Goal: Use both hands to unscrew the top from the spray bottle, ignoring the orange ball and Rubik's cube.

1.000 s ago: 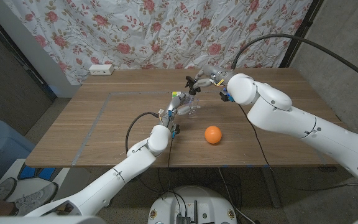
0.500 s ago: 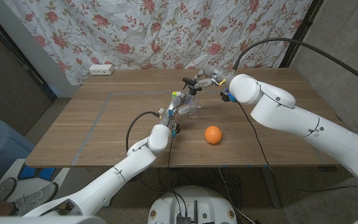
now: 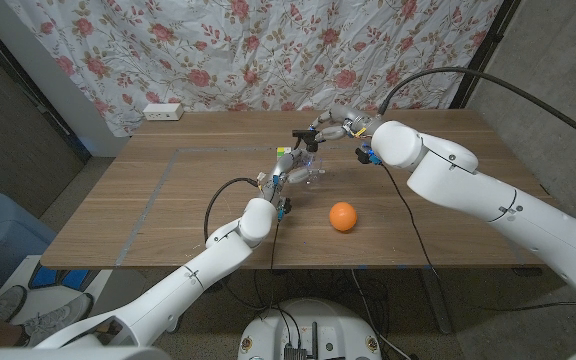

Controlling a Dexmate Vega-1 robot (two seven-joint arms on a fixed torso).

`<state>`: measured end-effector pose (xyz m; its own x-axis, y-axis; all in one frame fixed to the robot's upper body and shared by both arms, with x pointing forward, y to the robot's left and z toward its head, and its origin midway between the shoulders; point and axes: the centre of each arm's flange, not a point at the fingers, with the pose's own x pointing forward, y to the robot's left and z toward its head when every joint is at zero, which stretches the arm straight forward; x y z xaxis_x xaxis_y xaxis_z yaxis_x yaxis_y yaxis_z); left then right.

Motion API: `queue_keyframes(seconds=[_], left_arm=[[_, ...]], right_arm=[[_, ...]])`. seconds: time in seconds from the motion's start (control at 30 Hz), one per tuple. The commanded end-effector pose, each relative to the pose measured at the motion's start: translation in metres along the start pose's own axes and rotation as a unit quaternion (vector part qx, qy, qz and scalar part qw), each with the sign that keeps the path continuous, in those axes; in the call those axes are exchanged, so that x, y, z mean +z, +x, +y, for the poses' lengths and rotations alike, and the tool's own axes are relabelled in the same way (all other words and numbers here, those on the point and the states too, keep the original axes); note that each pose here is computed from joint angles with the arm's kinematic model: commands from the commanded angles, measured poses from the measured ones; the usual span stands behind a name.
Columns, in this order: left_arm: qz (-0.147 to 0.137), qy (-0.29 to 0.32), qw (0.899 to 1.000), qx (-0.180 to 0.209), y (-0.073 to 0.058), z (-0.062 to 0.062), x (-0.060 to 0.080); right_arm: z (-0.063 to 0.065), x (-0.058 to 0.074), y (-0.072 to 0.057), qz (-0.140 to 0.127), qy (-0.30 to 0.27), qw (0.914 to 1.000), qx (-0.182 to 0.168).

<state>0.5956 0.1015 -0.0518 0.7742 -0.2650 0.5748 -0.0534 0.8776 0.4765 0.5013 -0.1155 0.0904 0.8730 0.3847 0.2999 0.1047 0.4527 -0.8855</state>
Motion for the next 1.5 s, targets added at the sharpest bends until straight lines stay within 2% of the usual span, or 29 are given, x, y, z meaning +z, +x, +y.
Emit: queue_keyframes(seconds=[0.03, 0.63, 0.9, 1.27, 1.5], left_arm=[[-0.001, -0.002, 1.0, -0.004, 0.0018, -0.0009, 0.0002], [0.008, -0.004, 1.0, -0.003, 0.001, -0.0015, -0.0018], [0.005, -0.003, 1.0, -0.002, 0.0037, 0.0002, -0.0018], [0.002, -0.004, 1.0, 0.007, 0.0012, 0.0039, -0.0025], [0.003, -0.007, 1.0, 0.01, 0.0002, 0.0031, -0.0029]], right_arm=[[0.0021, -0.0054, 0.002, 0.004, 0.023, 0.9996, -0.015], [0.0029, -0.0091, 0.0041, 0.006, 0.038, 0.9988, -0.03], [0.0011, -0.0108, 0.005, -0.001, 0.043, 0.9983, -0.039], [-0.0019, -0.0082, 0.0053, -0.018, 0.042, 0.9982, -0.038], [-0.0048, -0.0076, 0.0045, -0.016, 0.036, 0.9985, -0.038]])
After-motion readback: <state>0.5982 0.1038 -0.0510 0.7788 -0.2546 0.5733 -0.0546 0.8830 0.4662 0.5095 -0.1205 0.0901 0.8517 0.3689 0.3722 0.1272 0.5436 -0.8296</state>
